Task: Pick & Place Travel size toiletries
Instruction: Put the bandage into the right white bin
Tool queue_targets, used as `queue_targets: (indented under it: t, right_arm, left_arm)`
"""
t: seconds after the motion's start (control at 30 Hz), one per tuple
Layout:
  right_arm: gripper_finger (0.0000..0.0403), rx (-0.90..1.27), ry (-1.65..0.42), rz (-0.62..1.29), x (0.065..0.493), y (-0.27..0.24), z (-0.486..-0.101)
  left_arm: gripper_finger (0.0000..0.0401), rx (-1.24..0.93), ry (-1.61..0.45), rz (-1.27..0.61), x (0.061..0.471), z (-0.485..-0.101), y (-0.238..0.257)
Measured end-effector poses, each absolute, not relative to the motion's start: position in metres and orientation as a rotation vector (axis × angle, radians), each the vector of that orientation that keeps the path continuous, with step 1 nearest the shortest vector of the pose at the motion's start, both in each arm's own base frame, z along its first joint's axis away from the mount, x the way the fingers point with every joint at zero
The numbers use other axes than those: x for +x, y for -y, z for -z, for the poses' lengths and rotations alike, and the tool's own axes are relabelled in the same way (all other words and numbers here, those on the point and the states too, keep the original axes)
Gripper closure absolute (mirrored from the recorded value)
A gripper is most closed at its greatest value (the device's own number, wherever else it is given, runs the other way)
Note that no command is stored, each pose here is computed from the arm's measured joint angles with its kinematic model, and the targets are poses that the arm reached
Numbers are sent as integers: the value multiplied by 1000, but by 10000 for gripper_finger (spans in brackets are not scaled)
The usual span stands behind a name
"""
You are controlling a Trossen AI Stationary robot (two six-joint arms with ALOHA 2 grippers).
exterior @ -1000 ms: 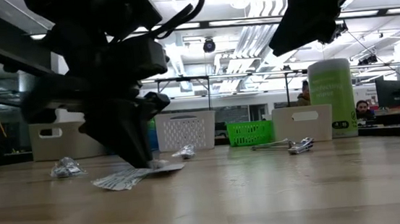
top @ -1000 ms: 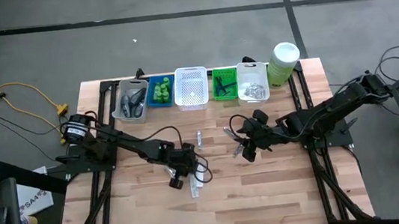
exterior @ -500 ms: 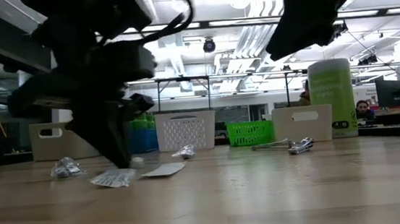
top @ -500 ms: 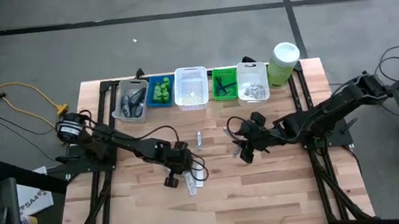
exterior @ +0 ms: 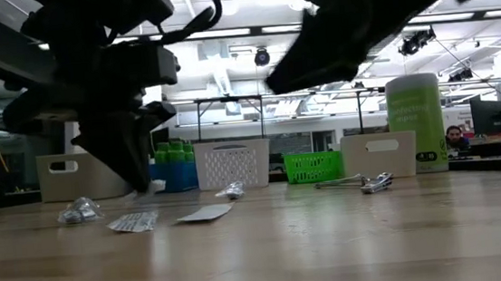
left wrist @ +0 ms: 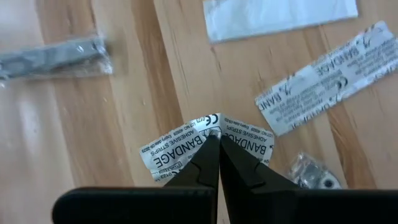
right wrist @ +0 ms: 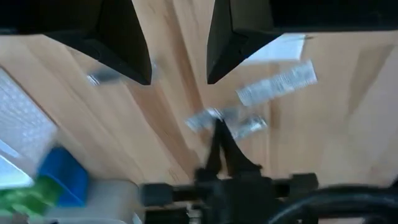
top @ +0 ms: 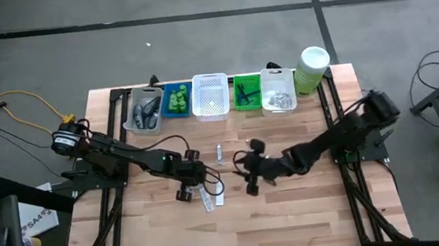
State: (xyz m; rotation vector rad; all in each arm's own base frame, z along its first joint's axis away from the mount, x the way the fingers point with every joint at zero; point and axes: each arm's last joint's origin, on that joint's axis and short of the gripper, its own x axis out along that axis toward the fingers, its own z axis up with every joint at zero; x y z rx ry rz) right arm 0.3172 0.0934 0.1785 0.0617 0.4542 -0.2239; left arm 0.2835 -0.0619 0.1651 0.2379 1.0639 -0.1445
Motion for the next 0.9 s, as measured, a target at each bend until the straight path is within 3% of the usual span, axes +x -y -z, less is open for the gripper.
queue_targets:
  t: [0.3,0.6,0.9]
  right_arm:
    - [254,16,-328,188,344,-103,-132]
    - [251,-163,-349,82,349,-106,-107]
    - [175,-403,-312,30,350,-110,-112]
  left_arm:
    - [401,249,-1000,140,289,-169,63]
    - [401,275,-909,190,300,-186,67]
    - [401,238,-869,291,304,-192,72]
